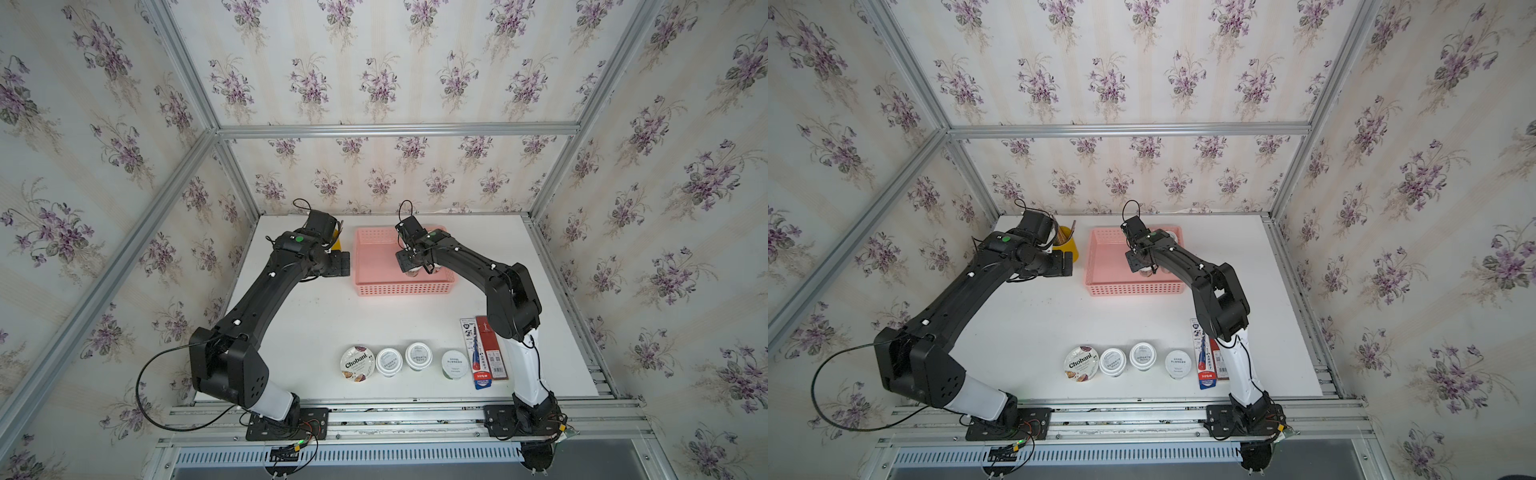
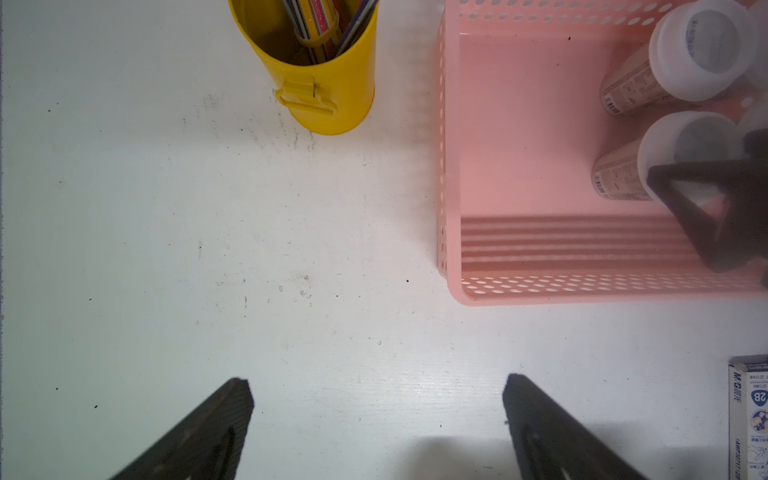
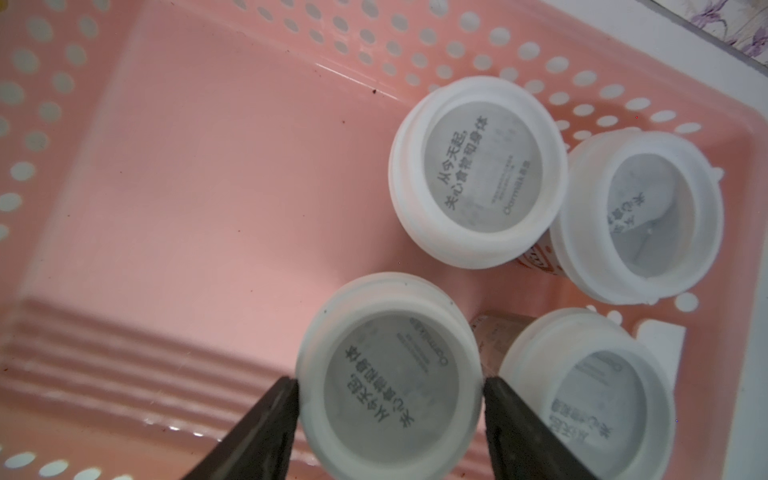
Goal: Put the yogurt in the basket
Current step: Place the yogurt in the basket, then move the yogurt at the center of the board.
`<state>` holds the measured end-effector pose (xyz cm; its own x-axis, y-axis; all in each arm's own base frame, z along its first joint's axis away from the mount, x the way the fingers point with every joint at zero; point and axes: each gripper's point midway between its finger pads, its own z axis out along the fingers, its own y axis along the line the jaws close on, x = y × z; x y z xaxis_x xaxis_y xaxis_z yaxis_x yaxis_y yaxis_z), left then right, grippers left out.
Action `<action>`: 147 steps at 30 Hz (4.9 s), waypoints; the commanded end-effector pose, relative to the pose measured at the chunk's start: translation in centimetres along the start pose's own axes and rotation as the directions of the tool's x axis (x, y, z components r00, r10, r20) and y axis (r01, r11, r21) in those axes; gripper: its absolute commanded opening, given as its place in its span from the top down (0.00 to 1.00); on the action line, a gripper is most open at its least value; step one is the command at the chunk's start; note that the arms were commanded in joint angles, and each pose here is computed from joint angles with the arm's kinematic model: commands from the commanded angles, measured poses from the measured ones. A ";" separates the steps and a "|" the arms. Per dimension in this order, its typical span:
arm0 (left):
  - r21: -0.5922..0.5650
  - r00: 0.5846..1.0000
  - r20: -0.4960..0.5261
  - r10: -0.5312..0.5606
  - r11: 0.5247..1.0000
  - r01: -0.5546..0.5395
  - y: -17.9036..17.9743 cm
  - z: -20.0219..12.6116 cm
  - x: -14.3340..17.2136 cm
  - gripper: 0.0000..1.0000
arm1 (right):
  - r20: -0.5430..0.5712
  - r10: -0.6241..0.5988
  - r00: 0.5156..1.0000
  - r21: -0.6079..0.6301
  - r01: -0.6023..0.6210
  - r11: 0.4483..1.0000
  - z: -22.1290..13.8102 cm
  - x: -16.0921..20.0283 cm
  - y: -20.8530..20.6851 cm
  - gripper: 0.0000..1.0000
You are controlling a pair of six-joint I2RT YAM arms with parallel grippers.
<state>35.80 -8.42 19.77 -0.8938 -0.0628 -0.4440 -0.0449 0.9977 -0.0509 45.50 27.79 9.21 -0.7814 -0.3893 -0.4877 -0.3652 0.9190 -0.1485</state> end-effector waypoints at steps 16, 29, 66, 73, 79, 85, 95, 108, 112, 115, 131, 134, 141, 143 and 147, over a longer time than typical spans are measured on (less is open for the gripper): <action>-0.013 1.000 0.014 0.002 1.000 -0.002 0.3 -0.3 -0.2 0.01 | 0.001 -0.009 1.000 0.056 0.009 0.998 0.3 -0.1 -1.3 0.26; -0.013 1.000 0.016 0.001 1.000 -0.001 0.3 -0.4 -0.2 0.01 | 0.019 -0.003 1.000 0.019 0.003 1.000 -0.5 -0.9 -0.8 0.19; 0.013 0.984 0.105 0.143 0.989 -0.145 -4.4 -4.9 1.3 0.01 | -0.174 0.229 0.958 -0.067 -0.244 0.967 -18.8 23.3 -1.9 0.20; 0.004 0.982 0.106 0.155 0.988 -0.156 -4.5 -4.5 1.1 0.01 | -0.256 0.220 0.941 -0.078 -0.247 0.966 -20.3 27.3 -0.8 0.13; -0.002 0.982 0.098 0.159 0.987 -0.160 -4.4 -4.1 1.2 0.01 | -0.310 0.164 0.937 -0.134 -0.214 0.968 -19.7 29.5 1.1 0.08; -0.007 0.983 0.097 0.159 0.987 -0.159 -4.4 -4.0 1.2 0.01 | -0.317 0.138 0.938 -0.199 -0.207 0.958 -18.9 29.8 2.9 0.06; -0.019 0.982 0.097 0.161 0.987 -0.160 -4.0 -4.0 1.4 0.01 | -0.350 0.123 0.929 -0.145 -0.184 0.972 -16.9 31.2 3.0 0.02; -0.031 0.982 0.098 0.163 0.987 -0.160 -3.8 -4.0 1.5 0.01 | -0.353 0.106 0.930 -0.076 -0.142 0.987 -15.9 31.5 2.2 0.10; -0.033 0.982 0.099 0.163 0.987 -0.160 -3.8 -4.1 1.4 0.01 | -0.355 0.098 0.930 -0.075 -0.133 0.988 -15.7 31.5 2.4 0.13; -0.038 0.982 0.097 0.163 0.986 -0.160 -3.6 -4.0 1.5 0.01 | -0.354 0.094 0.930 -0.072 -0.128 0.989 -15.5 31.5 2.4 0.14; -0.048 0.981 0.101 0.163 0.986 -0.159 -3.4 -4.2 1.5 0.01 | -0.334 0.081 0.939 -0.055 -0.105 0.993 -15.2 30.6 2.4 0.20; -0.048 0.981 0.101 0.163 0.986 -0.159 -3.4 -4.2 1.5 0.01 | -0.333 0.080 0.939 -0.052 -0.103 0.993 -15.2 30.6 2.3 0.22; -0.048 0.982 0.102 0.161 0.986 -0.157 -3.3 -4.2 1.6 0.01 | -0.331 0.076 0.941 -0.042 -0.095 0.995 -15.0 30.6 2.2 0.23; -0.048 0.981 0.104 0.161 0.986 -0.157 -3.3 -4.3 1.6 0.01 | -0.330 0.074 0.941 -0.040 -0.093 0.995 -14.9 30.6 2.2 0.23; -0.049 0.981 0.107 0.160 0.987 -0.155 -3.3 -4.3 1.5 0.01 | -0.325 0.071 0.943 -0.041 -0.089 0.995 -14.7 30.4 2.2 0.23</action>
<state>32.55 -11.86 22.84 -0.8443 0.0912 -0.5281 0.0742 0.9958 0.0533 12.96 17.04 6.59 -0.9335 -0.3150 -0.1712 -0.3099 0.9491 -0.0561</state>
